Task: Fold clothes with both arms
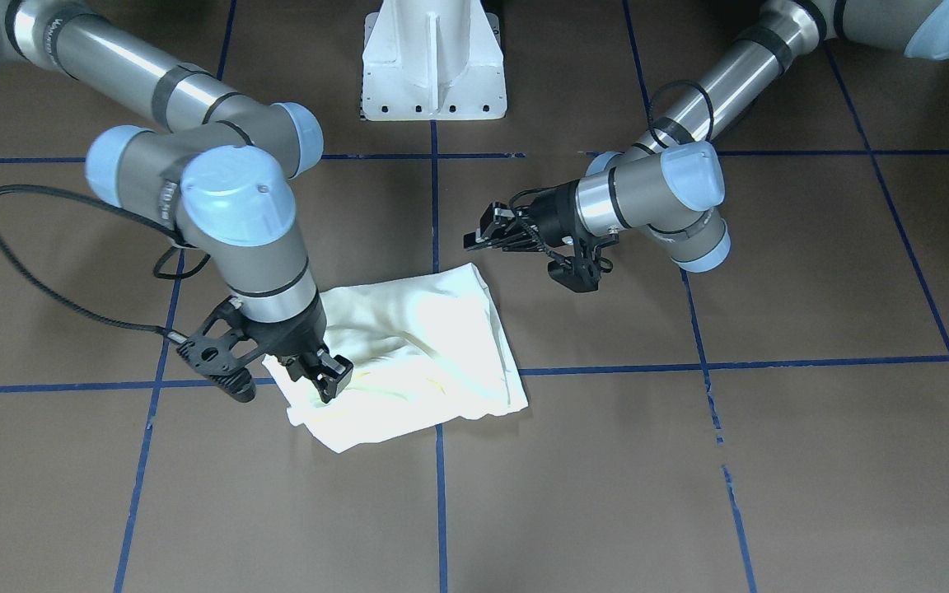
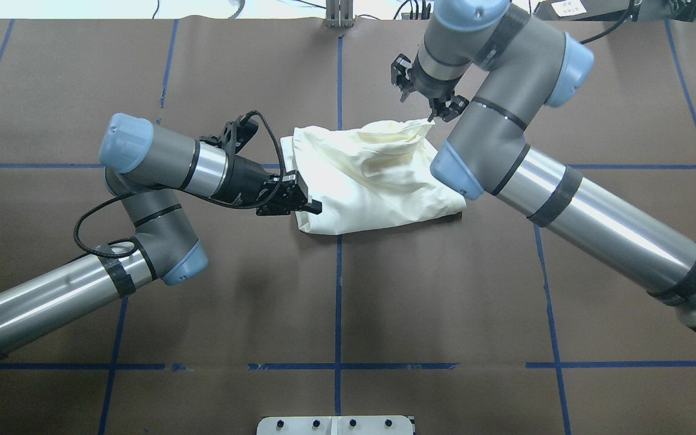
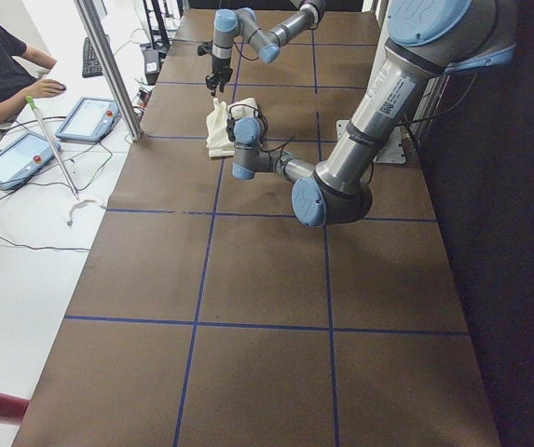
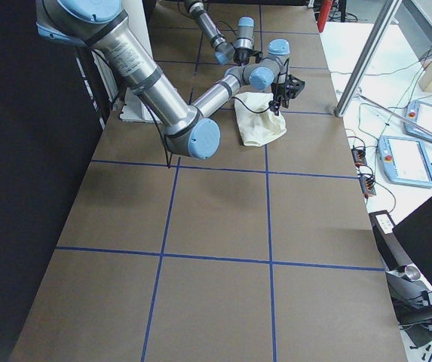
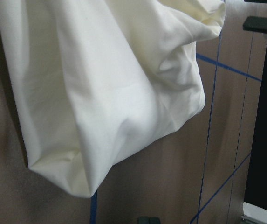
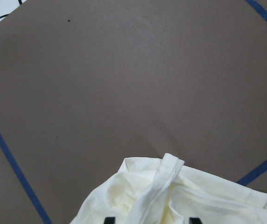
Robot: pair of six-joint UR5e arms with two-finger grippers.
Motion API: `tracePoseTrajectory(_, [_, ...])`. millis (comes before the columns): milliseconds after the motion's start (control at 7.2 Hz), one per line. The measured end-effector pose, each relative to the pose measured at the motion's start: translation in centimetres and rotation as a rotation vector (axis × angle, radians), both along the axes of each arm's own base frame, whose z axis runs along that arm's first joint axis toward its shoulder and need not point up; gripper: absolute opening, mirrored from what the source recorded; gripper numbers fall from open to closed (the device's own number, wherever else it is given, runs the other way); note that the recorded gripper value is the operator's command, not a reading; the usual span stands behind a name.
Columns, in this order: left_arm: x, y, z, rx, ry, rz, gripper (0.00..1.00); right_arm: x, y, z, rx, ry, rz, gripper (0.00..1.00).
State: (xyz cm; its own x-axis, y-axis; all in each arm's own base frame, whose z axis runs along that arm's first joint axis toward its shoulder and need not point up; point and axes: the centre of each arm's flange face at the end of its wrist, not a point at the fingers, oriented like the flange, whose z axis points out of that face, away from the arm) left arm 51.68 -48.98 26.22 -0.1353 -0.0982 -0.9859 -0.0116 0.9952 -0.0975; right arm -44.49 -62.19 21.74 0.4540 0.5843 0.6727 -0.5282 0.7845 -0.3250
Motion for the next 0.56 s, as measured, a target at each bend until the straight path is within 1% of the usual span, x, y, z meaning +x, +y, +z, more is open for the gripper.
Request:
tracePoseTrajectory(139, [1.0,-0.8,-1.6,-0.024,-0.023,-0.044,0.00,-0.4,0.4,-0.4,0.002,-0.010,-0.016,1.00])
tracePoseTrajectory(278, [2.1,-0.6,-2.1,-0.038,-0.040,-0.062,0.00,-1.4,1.1,-0.5,0.008,-0.006,-0.022,1.00])
tracePoseTrajectory(555, [3.9,0.8,-0.3,-0.052,-0.074,-0.078,0.00,-2.4,1.9,-0.4,0.012,-0.001,-0.027,1.00])
